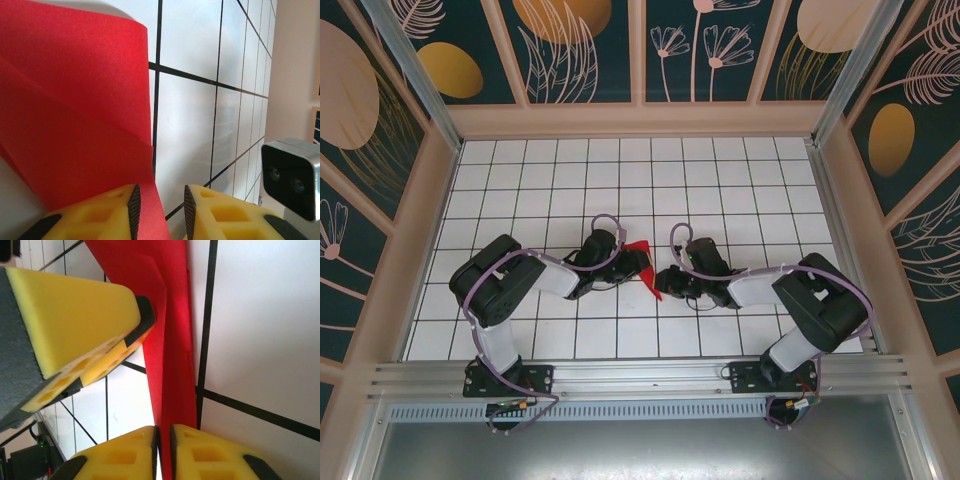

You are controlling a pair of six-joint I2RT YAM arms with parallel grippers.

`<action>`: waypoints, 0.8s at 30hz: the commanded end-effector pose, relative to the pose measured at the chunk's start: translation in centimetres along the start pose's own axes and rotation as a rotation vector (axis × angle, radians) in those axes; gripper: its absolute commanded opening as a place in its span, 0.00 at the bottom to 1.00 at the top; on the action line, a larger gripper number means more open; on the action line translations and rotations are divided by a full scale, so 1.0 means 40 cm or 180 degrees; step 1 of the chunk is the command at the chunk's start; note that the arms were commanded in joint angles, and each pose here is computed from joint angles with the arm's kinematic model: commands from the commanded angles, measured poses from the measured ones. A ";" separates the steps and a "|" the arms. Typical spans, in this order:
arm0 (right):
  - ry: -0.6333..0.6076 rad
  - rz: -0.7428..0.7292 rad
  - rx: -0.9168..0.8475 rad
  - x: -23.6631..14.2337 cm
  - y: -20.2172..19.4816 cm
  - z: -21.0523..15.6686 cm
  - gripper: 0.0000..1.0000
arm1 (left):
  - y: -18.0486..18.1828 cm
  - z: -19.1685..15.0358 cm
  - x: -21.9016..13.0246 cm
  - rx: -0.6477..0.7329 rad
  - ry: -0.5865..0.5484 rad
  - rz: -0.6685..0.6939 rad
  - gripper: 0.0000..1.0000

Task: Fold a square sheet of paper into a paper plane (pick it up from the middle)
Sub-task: Fold the wing for the fifth time at the center of the table.

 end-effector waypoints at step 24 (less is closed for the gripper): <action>0.0327 -0.0377 -0.0168 -0.014 -0.061 -0.097 0.09 | 0.095 -0.056 0.004 -0.0127 0.0271 0.0546 0.32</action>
Point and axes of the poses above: each hand's point on the last joint's axis, 136 mm out from that joint toward the fingers, its own x axis out along the fingers, its own y axis along the line the jaws close on, z = x × y, the point moved 2 cm from there along -x, back along the fingers, and after that the axes turned 14 degrees about x, right-handed, at the moved point
